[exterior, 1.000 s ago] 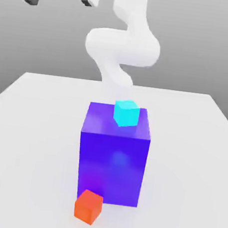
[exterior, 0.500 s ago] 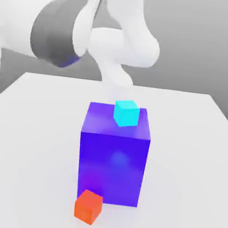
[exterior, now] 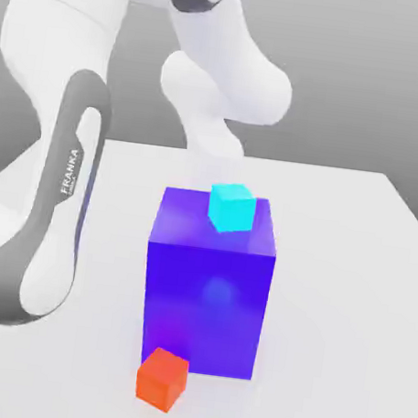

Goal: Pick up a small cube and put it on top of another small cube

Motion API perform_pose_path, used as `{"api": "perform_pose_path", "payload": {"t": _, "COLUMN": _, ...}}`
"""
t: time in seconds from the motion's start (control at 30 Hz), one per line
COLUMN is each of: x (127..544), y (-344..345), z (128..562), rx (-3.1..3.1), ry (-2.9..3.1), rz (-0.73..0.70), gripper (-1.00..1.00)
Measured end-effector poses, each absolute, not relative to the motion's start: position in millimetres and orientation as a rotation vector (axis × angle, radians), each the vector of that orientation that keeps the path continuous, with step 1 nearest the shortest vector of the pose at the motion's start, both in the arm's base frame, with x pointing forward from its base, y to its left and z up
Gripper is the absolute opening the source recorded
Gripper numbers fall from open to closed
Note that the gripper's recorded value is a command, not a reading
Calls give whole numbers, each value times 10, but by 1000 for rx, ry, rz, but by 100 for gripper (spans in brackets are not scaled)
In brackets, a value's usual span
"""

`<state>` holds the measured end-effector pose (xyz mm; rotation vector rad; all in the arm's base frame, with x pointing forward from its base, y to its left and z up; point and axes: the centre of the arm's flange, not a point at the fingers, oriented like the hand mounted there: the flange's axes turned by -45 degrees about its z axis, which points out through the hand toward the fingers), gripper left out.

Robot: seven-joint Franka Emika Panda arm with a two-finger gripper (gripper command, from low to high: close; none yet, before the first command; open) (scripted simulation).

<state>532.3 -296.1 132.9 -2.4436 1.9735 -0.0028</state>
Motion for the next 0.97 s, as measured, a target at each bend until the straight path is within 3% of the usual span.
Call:
{"api": "perform_pose_path", "payload": {"t": 0.1, "x": 5322, "y": -2963, "z": 1334, "rx": -2442, "ry": 1974, "rz": -2, "gripper": -100}}
{"api": "perform_pose_path", "payload": {"t": 0.23, "x": 5337, "y": -2907, "z": 1858, "rx": -2449, "ry": 1963, "rz": -1, "gripper": -100}}
{"api": "perform_pose_path", "payload": {"t": 0.47, "x": 5571, "y": -1399, "z": 2167, "rx": -2645, "ry": 1639, "rz": 22, "gripper": -100}}
{"api": "perform_pose_path", "payload": {"t": 0.67, "x": 5420, "y": -52, "z": 2386, "rx": -2835, "ry": 1321, "rz": 9, "gripper": -100}}
{"api": "perform_pose_path", "payload": {"t": 0.83, "x": 5319, "y": 333, "z": 1967, "rx": -2892, "ry": 1220, "rz": -3, "gripper": -100}}
{"api": "perform_pose_path", "payload": {"t": 0.87, "x": 5311, "y": 341, "z": 1856, "rx": -2894, "ry": 1218, "rz": -3, "gripper": 100}}
{"api": "perform_pose_path", "payload": {"t": 0.97, "x": 5311, "y": 341, "z": 1856, "rx": -2894, "ry": 1218, "rz": -3, "gripper": 100}}
